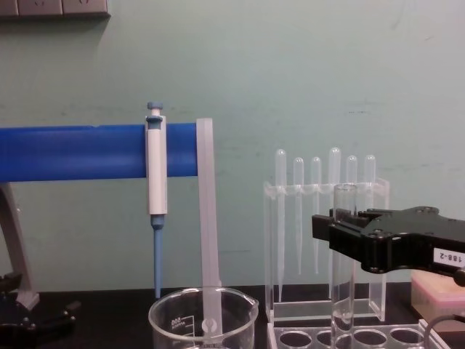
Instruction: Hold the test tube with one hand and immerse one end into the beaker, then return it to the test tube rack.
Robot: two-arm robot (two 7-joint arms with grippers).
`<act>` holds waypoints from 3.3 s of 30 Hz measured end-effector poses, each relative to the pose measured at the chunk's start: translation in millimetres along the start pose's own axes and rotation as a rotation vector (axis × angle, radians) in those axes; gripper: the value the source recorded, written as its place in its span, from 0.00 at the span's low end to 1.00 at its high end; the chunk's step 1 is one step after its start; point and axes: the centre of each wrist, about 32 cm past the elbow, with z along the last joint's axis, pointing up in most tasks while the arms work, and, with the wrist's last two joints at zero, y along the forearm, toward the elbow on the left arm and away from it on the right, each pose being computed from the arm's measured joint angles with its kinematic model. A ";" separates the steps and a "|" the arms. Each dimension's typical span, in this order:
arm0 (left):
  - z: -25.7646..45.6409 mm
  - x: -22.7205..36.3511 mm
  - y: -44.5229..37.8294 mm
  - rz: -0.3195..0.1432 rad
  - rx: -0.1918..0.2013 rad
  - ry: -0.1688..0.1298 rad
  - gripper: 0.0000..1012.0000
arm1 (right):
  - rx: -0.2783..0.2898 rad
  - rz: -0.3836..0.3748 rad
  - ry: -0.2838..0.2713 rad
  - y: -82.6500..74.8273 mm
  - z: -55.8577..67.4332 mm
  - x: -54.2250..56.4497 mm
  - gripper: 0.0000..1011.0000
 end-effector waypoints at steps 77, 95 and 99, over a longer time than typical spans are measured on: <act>0.0 0.0 0.0 0.000 0.000 0.000 0.99 | 0.006 -0.013 0.016 -4.0 -34.4 -4.5 0.27; 0.0 0.0 0.0 0.000 0.000 0.000 0.99 | 0.043 -0.018 0.007 -18.2 -20.0 -6.3 0.83; 0.0 0.0 0.0 0.000 0.000 0.000 0.99 | 0.063 -0.028 0.012 -33.0 -14.2 -9.4 0.93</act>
